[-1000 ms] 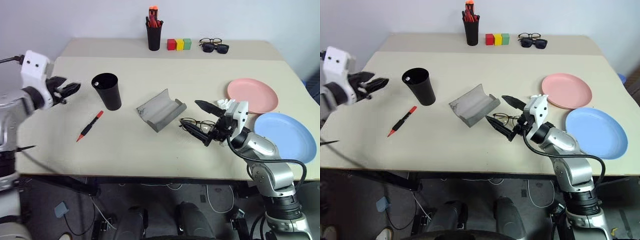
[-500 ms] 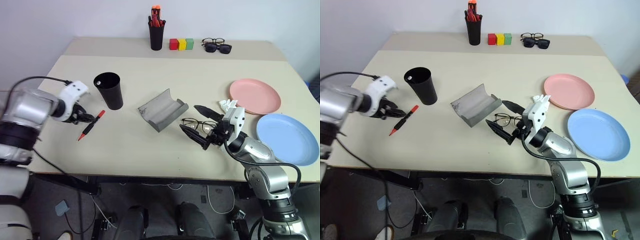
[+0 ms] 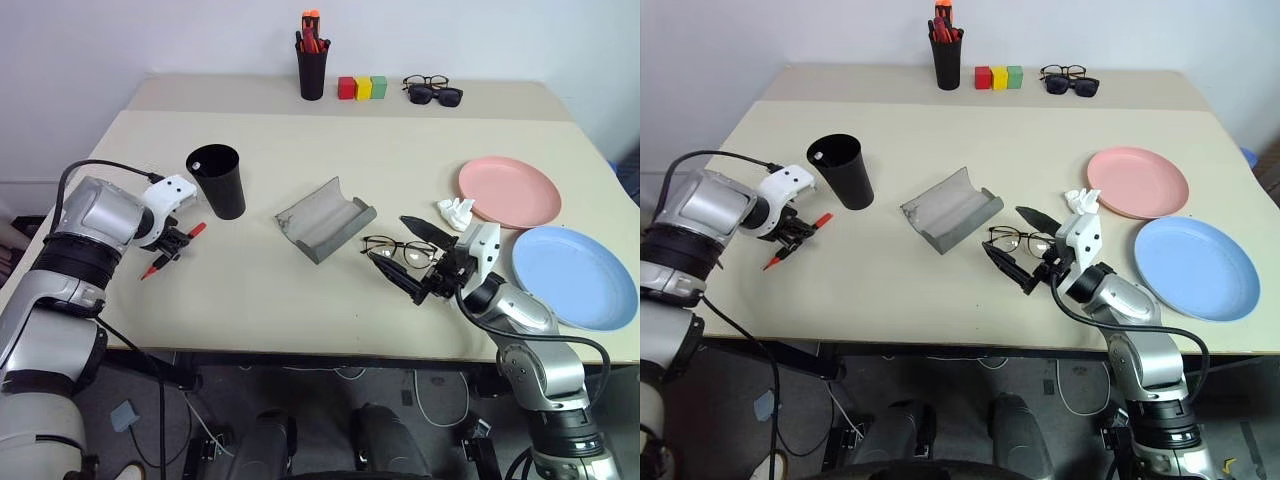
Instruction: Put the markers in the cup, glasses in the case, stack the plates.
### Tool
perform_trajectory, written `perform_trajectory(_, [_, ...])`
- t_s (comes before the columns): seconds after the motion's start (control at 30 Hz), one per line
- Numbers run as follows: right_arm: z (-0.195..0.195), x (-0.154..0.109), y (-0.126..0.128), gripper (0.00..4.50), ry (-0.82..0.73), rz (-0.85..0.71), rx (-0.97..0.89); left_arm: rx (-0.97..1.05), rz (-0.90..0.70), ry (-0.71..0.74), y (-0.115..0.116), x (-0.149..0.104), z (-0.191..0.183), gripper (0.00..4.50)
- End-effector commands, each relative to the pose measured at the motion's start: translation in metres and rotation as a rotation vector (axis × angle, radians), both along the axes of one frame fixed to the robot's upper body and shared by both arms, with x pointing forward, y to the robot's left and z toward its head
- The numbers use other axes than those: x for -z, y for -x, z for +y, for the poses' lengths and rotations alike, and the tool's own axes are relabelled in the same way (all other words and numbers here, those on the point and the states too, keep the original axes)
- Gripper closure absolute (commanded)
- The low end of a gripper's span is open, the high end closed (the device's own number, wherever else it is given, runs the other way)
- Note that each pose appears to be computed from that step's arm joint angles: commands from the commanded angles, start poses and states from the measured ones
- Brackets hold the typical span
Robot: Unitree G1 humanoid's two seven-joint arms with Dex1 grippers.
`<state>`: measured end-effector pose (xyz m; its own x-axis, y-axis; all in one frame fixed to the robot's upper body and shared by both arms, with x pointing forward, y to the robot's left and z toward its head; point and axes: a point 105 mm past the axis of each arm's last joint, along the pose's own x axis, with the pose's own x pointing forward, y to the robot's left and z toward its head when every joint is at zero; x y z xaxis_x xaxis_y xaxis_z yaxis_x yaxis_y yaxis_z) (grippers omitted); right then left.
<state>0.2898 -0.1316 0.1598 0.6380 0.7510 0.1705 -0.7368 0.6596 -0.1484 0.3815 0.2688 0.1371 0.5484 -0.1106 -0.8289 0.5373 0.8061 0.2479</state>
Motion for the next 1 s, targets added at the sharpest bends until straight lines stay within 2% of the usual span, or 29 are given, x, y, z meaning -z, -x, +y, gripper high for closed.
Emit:
perform_trajectory(0.03, [-0.003, -0.012, 0.002, 0.00, 0.001, -0.063, 0.003, 0.008, -0.074, 0.051, -0.002, -0.017, -0.006, 4.47])
perform_trajectory(0.07, [-0.003, -0.011, 0.001, 0.00, 0.002, -0.062, 0.003, 0.006, -0.081, 0.060, -0.002, -0.019, -0.007, 4.47])
perform_trajectory(0.17, [-0.003, -0.008, 0.000, 0.00, 0.006, -0.062, -0.004, 0.028, -0.091, 0.046, 0.003, -0.022, -0.006, 3.29])
perform_trajectory(0.37, [-0.001, -0.006, -0.001, 0.00, 0.010, -0.065, -0.016, 0.057, -0.130, 0.097, 0.006, -0.033, -0.019, 0.21])
perform_trajectory(0.4, [-0.001, -0.006, -0.001, 0.00, 0.009, -0.066, -0.017, 0.069, -0.128, 0.116, 0.008, -0.036, -0.023, 0.06])
perform_trajectory(0.53, [-0.002, -0.006, -0.002, 0.00, 0.012, -0.069, -0.017, 0.077, -0.102, 0.116, 0.015, -0.036, -0.025, 0.06])
perform_trajectory(0.83, [-0.005, -0.006, 0.000, 0.00, 0.011, -0.072, -0.009, 0.030, -0.017, 0.051, 0.021, -0.014, -0.007, 0.06])
perform_trajectory(1.0, [-0.005, -0.005, 0.001, 0.00, 0.008, -0.071, 0.001, -0.018, 0.002, -0.015, 0.016, 0.001, 0.010, 0.06])
